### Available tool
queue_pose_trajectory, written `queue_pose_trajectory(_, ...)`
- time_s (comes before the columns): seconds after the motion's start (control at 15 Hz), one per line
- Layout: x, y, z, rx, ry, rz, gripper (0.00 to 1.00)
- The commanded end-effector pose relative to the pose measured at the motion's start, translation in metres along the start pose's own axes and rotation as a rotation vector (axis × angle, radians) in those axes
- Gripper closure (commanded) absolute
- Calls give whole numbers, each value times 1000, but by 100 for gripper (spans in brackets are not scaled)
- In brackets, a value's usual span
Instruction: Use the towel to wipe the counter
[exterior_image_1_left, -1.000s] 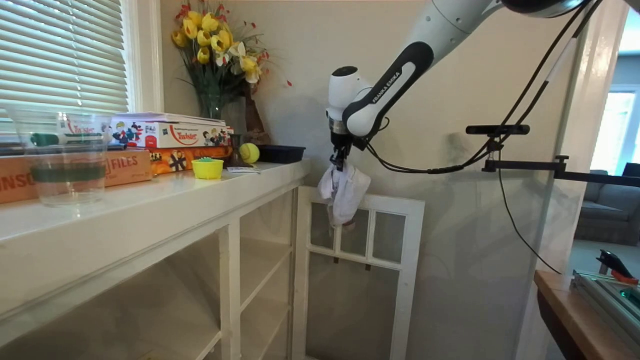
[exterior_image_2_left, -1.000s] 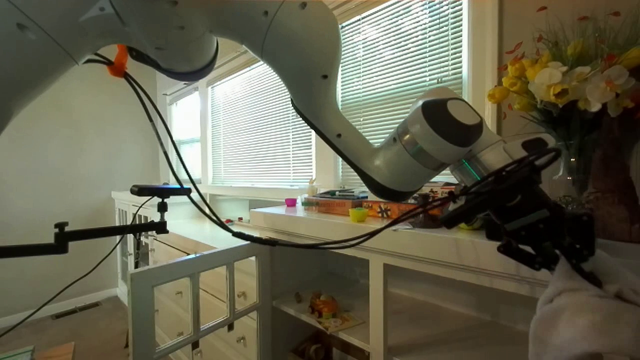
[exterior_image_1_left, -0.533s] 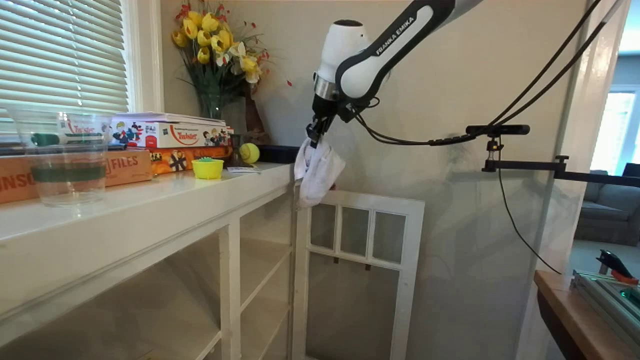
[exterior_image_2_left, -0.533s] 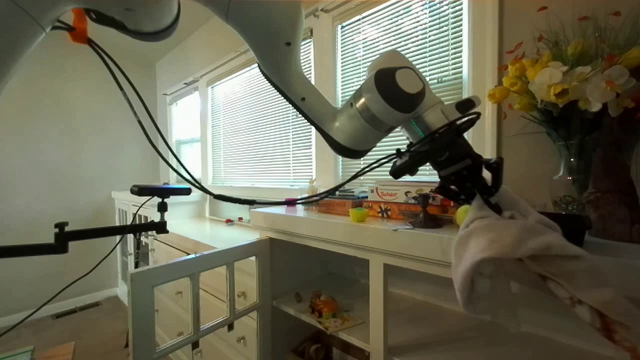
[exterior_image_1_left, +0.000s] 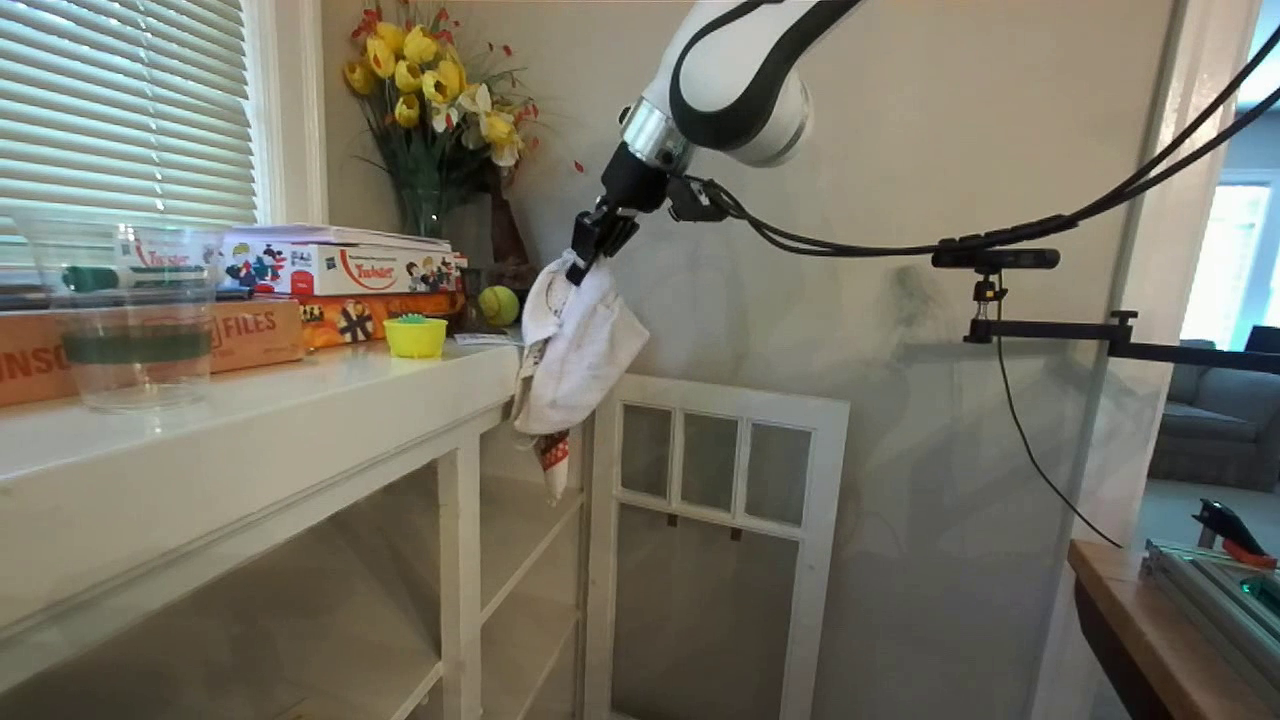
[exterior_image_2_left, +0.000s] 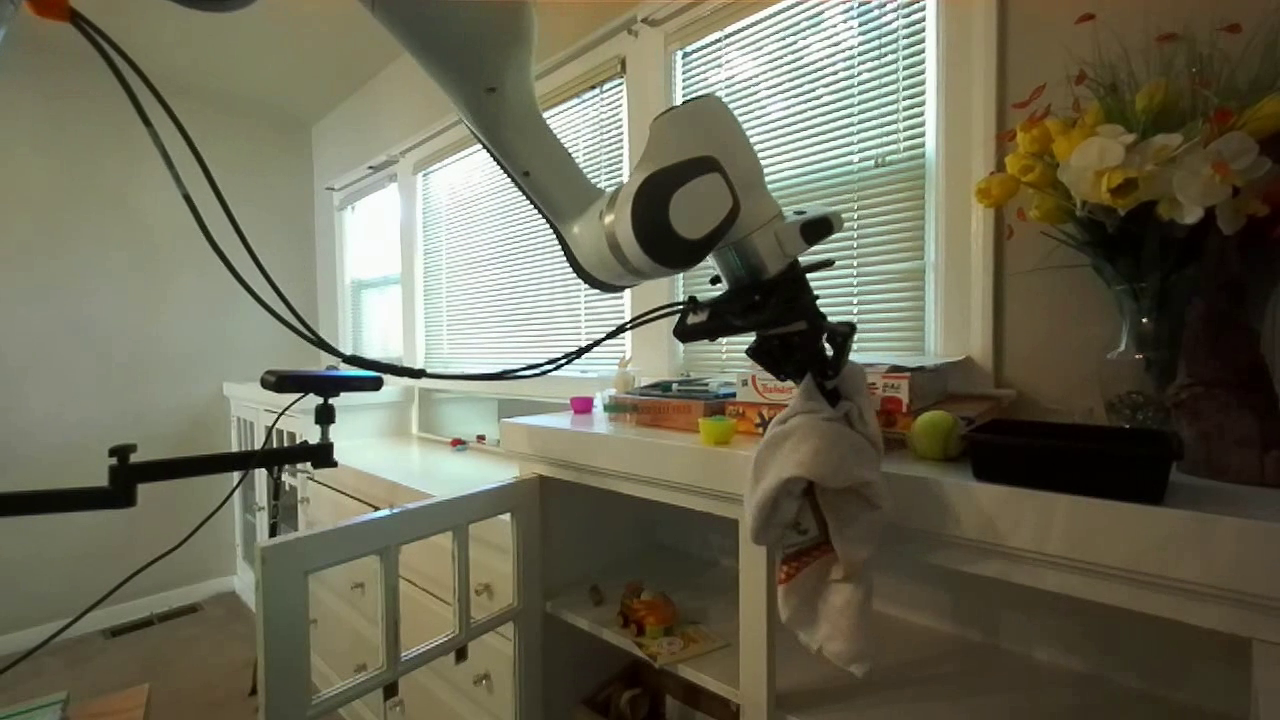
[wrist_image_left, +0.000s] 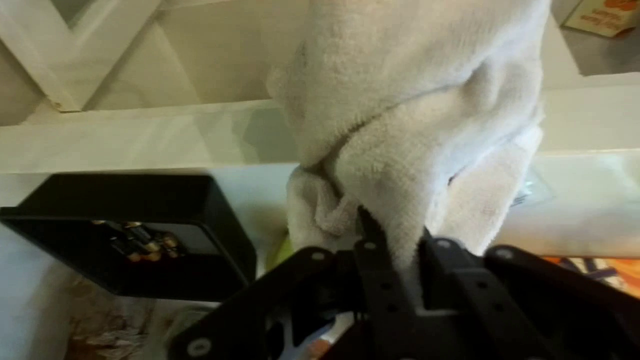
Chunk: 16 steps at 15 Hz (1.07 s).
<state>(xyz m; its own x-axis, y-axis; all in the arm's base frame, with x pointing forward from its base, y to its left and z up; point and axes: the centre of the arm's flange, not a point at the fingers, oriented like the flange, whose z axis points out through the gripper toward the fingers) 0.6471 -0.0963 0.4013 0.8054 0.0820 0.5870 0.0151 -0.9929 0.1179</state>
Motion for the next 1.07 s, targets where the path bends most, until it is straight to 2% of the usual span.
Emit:
queue_pose_trajectory(0.0, -23, 20, 4, 158, 29, -73, 96)
queue_pose_trajectory(0.13, -28, 22, 16, 210, 24, -106, 96)
queue_pose_trajectory(0.33, -34, 51, 32, 248, -2, -174, 96)
queue_pose_trajectory(0.6, -47, 95, 64, 236, -52, -255, 96)
queue_pose_trajectory(0.8, -50, 103, 70, 198, -63, -231, 96)
queue_pose_trajectory(0.87, -62, 103, 65, 196, -74, -241, 86)
queue_pose_trajectory(1.0, -60, 103, 67, 189, -76, -246, 86)
